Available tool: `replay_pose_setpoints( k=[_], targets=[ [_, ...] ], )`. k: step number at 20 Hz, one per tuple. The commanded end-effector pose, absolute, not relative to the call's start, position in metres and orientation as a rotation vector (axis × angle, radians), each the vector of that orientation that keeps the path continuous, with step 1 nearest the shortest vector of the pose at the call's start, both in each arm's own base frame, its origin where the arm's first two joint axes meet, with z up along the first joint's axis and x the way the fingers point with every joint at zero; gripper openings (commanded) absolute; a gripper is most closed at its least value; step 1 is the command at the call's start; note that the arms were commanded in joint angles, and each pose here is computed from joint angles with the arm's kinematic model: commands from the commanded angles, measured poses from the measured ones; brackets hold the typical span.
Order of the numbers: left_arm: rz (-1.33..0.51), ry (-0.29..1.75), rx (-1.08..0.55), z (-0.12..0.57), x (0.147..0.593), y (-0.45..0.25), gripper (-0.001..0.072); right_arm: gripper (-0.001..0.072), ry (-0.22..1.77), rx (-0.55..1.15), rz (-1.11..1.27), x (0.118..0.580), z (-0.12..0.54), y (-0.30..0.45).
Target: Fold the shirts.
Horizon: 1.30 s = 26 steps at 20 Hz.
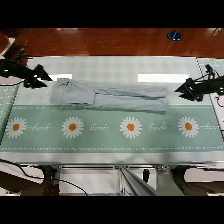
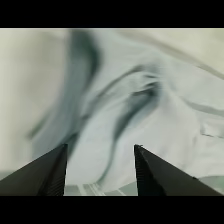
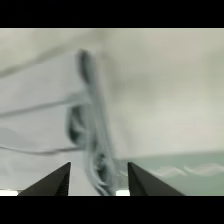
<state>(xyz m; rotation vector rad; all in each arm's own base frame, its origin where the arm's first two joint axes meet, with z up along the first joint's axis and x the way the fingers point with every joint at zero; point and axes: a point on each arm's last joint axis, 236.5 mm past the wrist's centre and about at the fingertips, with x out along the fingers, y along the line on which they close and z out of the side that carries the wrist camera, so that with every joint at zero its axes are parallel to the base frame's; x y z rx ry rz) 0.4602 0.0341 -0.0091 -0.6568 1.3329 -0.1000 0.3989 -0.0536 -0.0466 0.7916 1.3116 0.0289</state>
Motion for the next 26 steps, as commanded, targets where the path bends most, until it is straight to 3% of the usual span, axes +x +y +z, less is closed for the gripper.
replay_pose_setpoints(
  k=[1,4,8,16,17,18,19,20,21,22,23,26],
  targets=[
    [0.044,1.054,-0.591,0.036,0.452,0.074,0.051,0.0416,1.298,0.805,-0.139,0.364,-0.059,-0.088],
    [-0.026,0.932,-0.542,0.044,0.42,0.029,0.051,0.0416,1.263,0.883,-0.071,0.369,-0.075,-0.055],
    [-0.121,0.99,-0.503,0.031,0.388,-0.025,0.051,0.0416,1.21,0.94,-0.006,0.396,-0.08,-0.025],
    [-0.236,0.947,-0.465,0.033,0.408,-0.087,0.0509,0.0396,1.358,0.871,0.171,0.409,-0.102,0.049],
    [-0.248,0.956,-0.466,0.031,0.407,-0.093,0.0509,0.0307,1.352,0.853,0.188,0.412,-0.099,0.055],
    [-0.259,0.966,-0.468,0.028,0.406,-0.099,0.0509,0.014,1.344,0.826,0.214,0.416,-0.094,0.06],
    [-0.27,0.971,-0.47,0.027,0.405,-0.105,0.0508,0.0019,1.338,0.801,0.246,0.418,-0.087,0.064],
    [-0.28,0.976,-0.466,0.027,0.404,-0.109,0.0503,0.002,1.332,0.791,0.269,0.419,-0.077,0.067],
    [-0.293,0.987,-0.46,0.026,0.401,-0.114,0.04,0.002,1.32,0.769,0.288,0.418,-0.065,0.065],
    [-0.308,1.003,-0.455,0.025,0.397,-0.119,0.0121,0.002,1.307,0.738,0.292,0.415,-0.053,0.06],
    [-0.325,1.015,-0.448,0.024,0.393,-0.126,0.0022,0.002,1.293,0.675,0.285,0.409,-0.041,0.052],
    [-0.402,1.018,-0.452,0.025,0.388,-0.165,0.0018,0.002,1.186,0.51,0.267,0.378,0.014,0.042]
  ],
)
